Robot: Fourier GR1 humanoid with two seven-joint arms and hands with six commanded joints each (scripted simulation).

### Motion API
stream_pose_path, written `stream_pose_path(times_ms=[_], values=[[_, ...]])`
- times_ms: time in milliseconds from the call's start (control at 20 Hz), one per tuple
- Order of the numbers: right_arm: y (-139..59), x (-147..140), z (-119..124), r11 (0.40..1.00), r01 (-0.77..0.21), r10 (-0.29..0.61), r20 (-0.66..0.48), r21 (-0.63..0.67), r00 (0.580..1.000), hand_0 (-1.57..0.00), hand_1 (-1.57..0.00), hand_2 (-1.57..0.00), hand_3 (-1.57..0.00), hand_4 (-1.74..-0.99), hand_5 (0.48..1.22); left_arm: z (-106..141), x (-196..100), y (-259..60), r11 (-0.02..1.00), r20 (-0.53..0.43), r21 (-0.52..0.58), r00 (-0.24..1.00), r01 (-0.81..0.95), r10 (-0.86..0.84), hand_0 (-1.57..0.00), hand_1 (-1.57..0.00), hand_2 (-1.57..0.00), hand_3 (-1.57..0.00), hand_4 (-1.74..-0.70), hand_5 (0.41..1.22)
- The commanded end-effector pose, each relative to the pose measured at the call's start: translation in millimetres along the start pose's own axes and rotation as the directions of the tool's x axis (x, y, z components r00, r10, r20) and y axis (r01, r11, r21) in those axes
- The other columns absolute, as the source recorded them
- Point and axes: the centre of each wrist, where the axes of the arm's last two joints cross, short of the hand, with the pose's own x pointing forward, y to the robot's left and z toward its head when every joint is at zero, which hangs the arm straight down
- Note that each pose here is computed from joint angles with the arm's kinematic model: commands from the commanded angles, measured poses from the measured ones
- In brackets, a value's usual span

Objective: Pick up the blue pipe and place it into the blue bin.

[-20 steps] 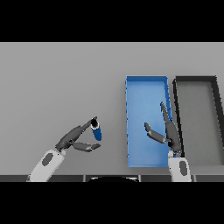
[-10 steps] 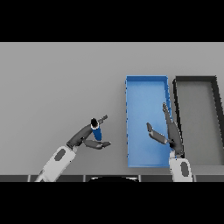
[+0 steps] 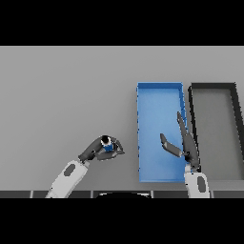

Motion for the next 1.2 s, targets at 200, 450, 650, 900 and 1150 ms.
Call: stream_pose_path(times_ms=[200,450,650,900,1150], values=[[2.6,-3,-1,1.0,0.012,-0.012,-0.015,0.01,1.0,0.0,0.0,0.0,0.0,-1.22,0.635,-2,3,-6,0.999,0.052,0.026,0.998,0.044,-0.045,-1.41,-1.43,-1.45,-1.45,-1.49,1.169],[-1.0,-4,-5,1.0,0.003,-0.003,-0.027,0.003,1.0,0.0,0.0,0.0,0.0,-1.226,0.636,-19,35,-8,0.999,0.174,0.034,0.984,0.042,-0.047,-1.52,-1.53,-1.53,-1.53,-1.47,1.204],[1.2,-3,-2,1.0,-0.025,0.025,-0.009,0.002,1.0,0.0,0.0,0.0,0.0,-1.194,0.642,-23,60,-8,0.999,0.242,-0.007,0.969,0.05,-0.047,-1.55,-1.55,-1.56,-1.55,-1.47,1.214],[-0.1,-6,-3,0.999,-0.037,0.037,-0.013,-0.004,0.999,0.0,0.0,0.0,0.0,-1.158,0.643,-28,87,-16,0.995,0.266,-0.054,0.962,0.08,-0.063,-1.56,-1.56,-1.57,-1.57,-1.47,1.219],[5.4,0,19,0.995,-0.058,0.059,0.003,-0.075,0.998,0.0,0.0,0.0,0.0,-1.139,0.643,-27,84,-16,0.995,0.246,-0.059,0.967,0.08,-0.063,-1.57,-1.57,-1.57,-1.57,-1.47,1.22]])
